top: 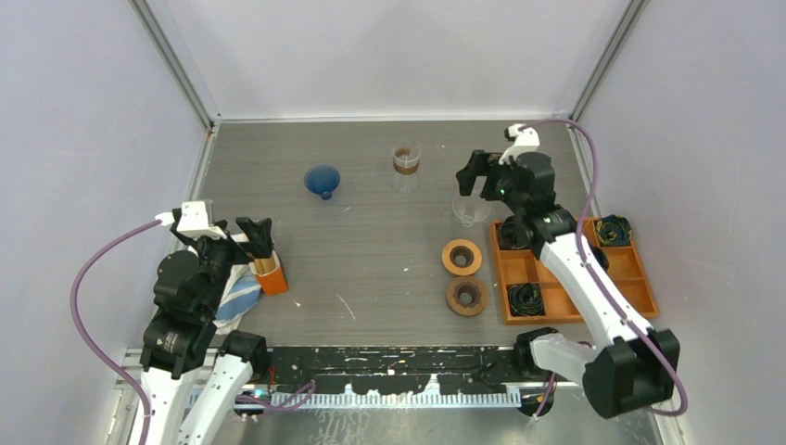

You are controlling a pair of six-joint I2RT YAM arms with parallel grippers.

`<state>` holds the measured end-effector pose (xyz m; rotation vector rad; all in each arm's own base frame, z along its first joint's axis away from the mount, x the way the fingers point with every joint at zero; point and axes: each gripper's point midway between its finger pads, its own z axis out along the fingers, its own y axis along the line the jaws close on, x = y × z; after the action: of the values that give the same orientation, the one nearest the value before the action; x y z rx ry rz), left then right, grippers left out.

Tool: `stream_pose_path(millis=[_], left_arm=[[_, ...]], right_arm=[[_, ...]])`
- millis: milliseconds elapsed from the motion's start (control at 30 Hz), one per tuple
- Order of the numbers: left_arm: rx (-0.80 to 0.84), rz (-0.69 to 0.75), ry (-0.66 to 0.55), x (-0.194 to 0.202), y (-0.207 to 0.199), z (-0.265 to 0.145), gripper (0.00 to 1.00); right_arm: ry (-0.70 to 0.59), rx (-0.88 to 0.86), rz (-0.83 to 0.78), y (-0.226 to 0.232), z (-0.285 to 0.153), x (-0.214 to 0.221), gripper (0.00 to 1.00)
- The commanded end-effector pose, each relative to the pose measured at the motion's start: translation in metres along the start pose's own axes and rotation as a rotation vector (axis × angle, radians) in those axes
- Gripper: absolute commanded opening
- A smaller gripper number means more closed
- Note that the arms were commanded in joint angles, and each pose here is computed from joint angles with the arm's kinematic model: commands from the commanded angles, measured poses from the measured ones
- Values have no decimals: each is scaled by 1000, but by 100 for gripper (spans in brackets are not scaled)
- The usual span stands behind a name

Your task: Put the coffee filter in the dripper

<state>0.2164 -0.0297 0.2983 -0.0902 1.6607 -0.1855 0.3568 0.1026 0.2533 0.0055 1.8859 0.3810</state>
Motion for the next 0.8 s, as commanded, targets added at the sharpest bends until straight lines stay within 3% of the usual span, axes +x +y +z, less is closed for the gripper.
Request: stream_pose_path(millis=[0, 300, 767], left_arm=[[37, -21, -83, -23, -8, -3, 99], [37, -17, -81, -21, -8, -5, 99], [26, 4, -44, -15, -7, 2, 99]], right_arm=[[-39, -66, -46, 24, 19, -29, 100], [75, -130, -116, 44, 93, -19, 99], [211, -138, -66, 57, 189, 13, 81]])
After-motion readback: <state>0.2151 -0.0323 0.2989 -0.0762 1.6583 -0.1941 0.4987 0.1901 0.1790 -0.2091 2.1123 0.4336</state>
